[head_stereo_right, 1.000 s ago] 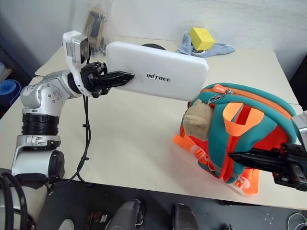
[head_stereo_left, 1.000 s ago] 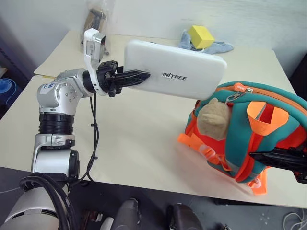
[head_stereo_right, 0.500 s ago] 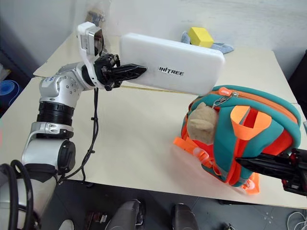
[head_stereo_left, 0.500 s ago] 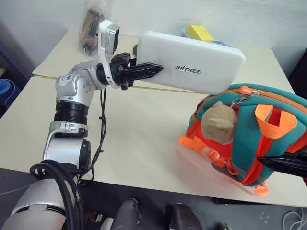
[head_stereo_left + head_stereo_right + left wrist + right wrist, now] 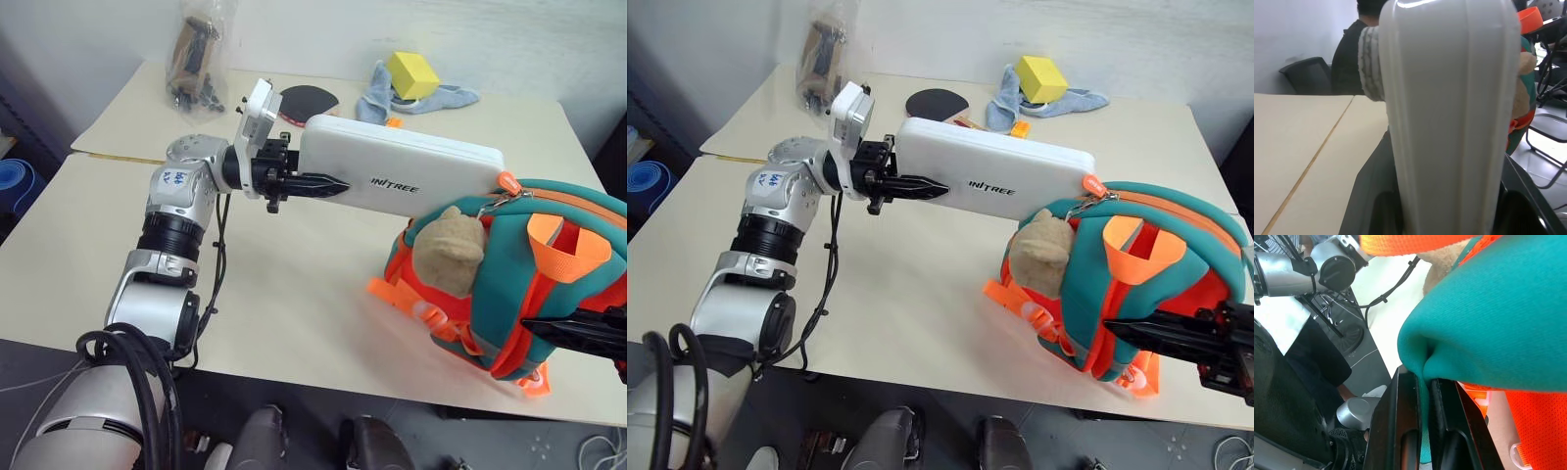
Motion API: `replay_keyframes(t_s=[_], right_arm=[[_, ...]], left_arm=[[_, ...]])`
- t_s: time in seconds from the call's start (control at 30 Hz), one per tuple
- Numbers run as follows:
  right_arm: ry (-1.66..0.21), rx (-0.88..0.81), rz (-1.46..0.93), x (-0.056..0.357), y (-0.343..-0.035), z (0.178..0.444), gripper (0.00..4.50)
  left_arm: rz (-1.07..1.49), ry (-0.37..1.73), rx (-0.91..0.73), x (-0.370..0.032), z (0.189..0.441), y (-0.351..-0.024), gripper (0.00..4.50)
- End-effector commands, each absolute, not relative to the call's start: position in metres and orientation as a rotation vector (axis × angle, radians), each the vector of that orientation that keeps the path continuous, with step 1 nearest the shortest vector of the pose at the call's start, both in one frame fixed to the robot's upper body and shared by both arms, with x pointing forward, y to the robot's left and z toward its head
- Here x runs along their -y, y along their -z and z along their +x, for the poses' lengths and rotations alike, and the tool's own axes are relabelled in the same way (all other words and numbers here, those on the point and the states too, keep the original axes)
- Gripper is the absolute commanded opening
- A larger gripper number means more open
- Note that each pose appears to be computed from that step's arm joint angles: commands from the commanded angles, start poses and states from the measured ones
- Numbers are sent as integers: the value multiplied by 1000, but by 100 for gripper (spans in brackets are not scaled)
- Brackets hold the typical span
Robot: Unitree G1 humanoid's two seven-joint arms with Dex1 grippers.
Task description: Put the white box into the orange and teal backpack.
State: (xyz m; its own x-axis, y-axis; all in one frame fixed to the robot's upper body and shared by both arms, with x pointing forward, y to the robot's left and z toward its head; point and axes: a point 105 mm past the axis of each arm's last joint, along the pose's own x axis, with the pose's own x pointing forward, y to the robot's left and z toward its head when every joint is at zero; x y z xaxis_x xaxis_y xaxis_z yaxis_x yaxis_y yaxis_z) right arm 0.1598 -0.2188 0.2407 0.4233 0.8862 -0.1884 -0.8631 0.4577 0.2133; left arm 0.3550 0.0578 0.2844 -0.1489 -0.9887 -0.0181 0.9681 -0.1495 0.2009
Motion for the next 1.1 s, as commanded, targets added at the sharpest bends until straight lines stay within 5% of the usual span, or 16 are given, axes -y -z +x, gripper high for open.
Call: replay_keyframes(t_s=[0.03, 0.33, 0.63, 1.1], right_arm=[[-1086, -259, 58, 221, -245, 164, 1], [-1079, -249, 31, 219, -247, 170, 1], [-1071, -261, 19, 217, -242, 174, 1], [-1039, -285, 11, 225, -241, 171, 1]], left_arm=[[285, 1807, 161, -61, 345, -299, 138], [460, 1837, 66, -61, 343, -285, 138], [377, 1976, 103, -28, 329, -295, 138], [352, 1983, 55, -61, 315, -316, 138]])
